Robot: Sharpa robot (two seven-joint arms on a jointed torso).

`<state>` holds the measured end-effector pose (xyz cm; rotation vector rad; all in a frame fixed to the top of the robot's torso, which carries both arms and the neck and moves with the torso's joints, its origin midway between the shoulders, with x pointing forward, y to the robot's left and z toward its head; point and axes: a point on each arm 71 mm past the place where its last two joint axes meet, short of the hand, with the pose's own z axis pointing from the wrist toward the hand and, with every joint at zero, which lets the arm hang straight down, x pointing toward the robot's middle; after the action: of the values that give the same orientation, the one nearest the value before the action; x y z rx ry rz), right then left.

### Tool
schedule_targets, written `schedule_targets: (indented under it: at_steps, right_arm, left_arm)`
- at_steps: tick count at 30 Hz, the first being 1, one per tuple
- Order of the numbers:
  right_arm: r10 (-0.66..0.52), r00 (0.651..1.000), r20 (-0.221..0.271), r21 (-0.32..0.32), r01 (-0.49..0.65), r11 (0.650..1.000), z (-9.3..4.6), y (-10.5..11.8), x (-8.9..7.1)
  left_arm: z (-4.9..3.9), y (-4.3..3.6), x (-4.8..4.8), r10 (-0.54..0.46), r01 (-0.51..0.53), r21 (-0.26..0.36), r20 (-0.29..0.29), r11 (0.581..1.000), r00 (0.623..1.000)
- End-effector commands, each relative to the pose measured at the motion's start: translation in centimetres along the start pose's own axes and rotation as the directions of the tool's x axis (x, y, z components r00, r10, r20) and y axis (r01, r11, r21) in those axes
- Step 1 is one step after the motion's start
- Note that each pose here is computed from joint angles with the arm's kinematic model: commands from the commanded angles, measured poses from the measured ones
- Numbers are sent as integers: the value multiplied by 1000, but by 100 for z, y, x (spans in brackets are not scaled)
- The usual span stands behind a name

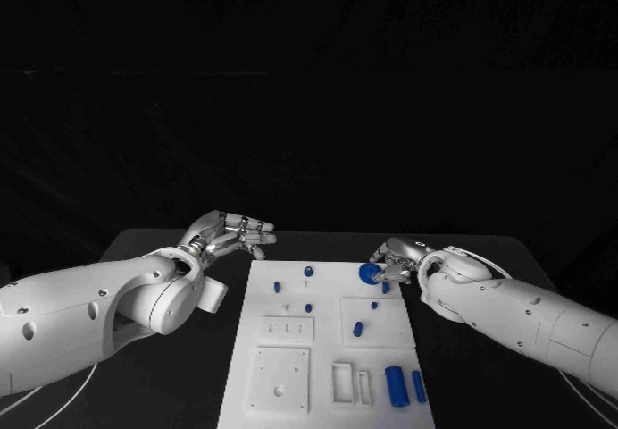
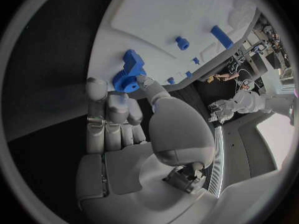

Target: Assemble the parts on the task board

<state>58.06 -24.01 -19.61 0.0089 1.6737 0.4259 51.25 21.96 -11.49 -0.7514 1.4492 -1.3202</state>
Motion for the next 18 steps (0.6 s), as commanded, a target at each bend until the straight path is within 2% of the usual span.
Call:
schedule_targets:
  at_steps: [1,18]
  right_arm:
    - [-24,999,-41,-1,24,1000,5,2,35]
    - [-35,998,-58,4,36,999,41,43,90]
  left_arm:
    - [3,-15,15,1,-1,9,-14,1000,1000]
    - [15,-13,21,2,-2,9,-15,1000,1000]
